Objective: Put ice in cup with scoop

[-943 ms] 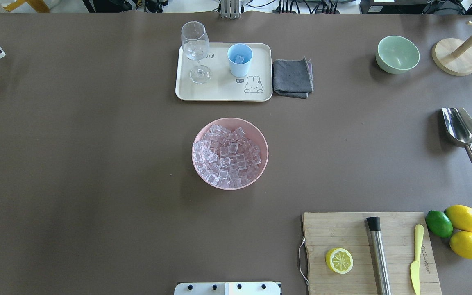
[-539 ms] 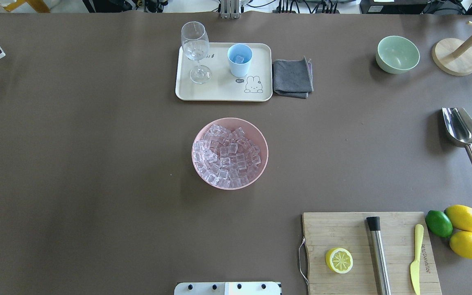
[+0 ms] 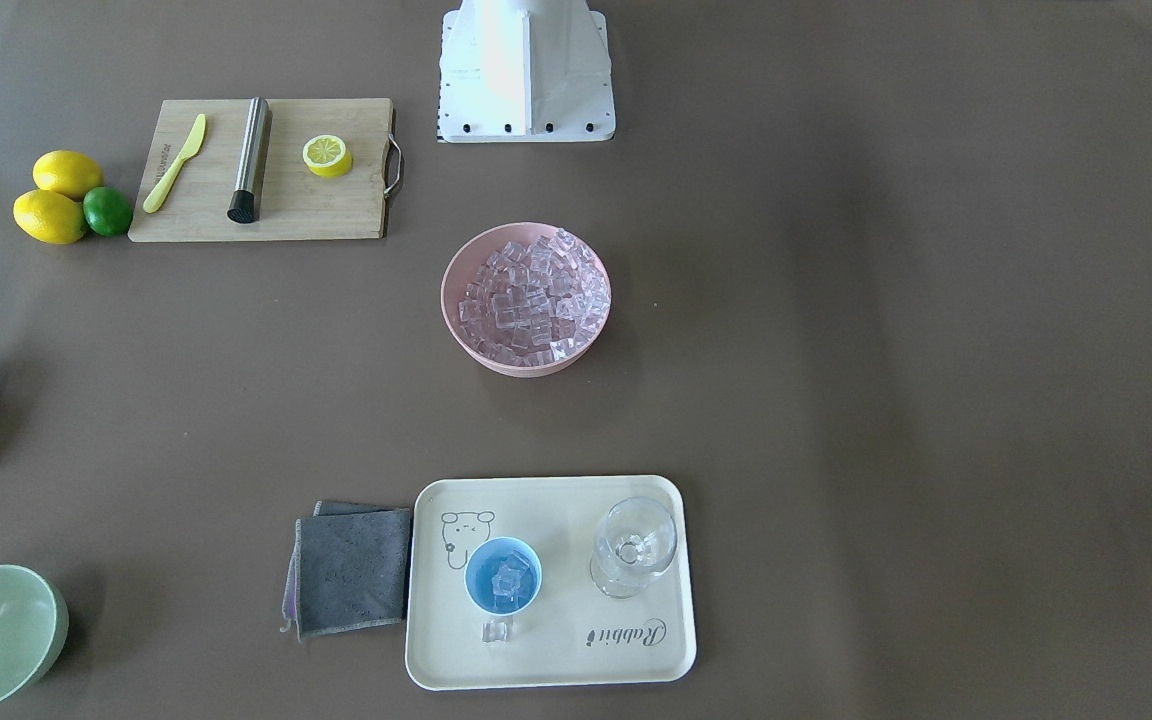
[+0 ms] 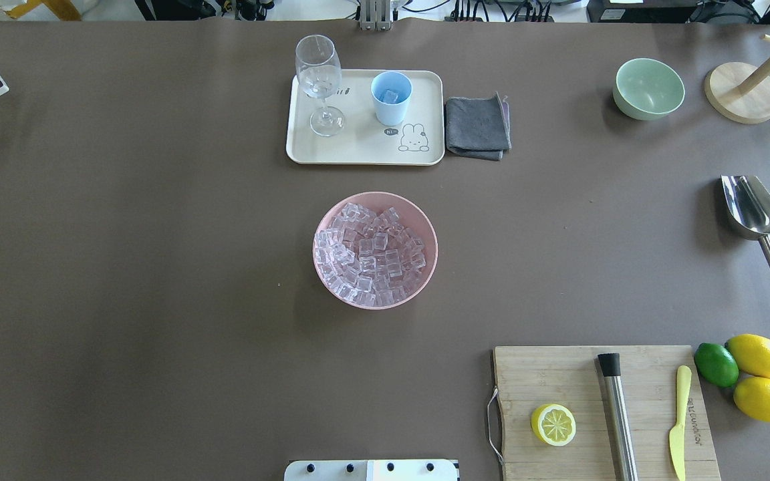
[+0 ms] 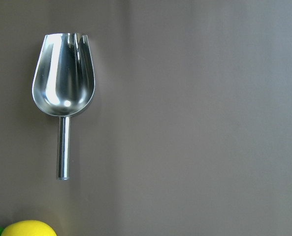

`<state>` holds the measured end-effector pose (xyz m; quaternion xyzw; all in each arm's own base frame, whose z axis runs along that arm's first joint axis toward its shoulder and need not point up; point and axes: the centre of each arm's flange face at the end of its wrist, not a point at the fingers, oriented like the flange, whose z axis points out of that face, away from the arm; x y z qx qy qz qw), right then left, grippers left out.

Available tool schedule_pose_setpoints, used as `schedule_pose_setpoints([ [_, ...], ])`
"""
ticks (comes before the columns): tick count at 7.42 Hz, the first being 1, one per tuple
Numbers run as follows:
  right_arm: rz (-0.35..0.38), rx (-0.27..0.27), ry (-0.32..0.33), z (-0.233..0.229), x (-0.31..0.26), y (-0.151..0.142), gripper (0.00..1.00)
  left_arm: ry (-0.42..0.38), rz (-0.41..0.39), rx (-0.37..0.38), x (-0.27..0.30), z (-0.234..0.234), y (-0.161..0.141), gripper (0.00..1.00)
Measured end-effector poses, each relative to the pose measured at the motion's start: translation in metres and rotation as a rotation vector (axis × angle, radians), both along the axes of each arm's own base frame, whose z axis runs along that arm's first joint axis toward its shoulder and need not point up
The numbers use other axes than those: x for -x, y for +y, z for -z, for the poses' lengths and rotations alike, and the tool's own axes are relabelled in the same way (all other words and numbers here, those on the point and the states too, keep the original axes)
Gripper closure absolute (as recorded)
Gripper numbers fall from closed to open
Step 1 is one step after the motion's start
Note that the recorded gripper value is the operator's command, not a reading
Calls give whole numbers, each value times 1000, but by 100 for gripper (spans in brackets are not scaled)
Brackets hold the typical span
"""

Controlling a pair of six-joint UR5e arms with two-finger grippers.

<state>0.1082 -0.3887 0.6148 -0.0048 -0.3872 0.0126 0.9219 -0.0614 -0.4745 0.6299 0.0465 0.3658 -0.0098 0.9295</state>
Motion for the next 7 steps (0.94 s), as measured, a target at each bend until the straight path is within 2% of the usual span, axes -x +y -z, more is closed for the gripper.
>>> schedule_pose_setpoints([
  [3, -1, 4, 23, -3, -3, 2, 0, -2, -3, 7, 0, -5, -2, 1],
  [7, -3, -2, 9, 0, -2, 2, 0, -2, -5, 9, -2, -6, -6, 1],
])
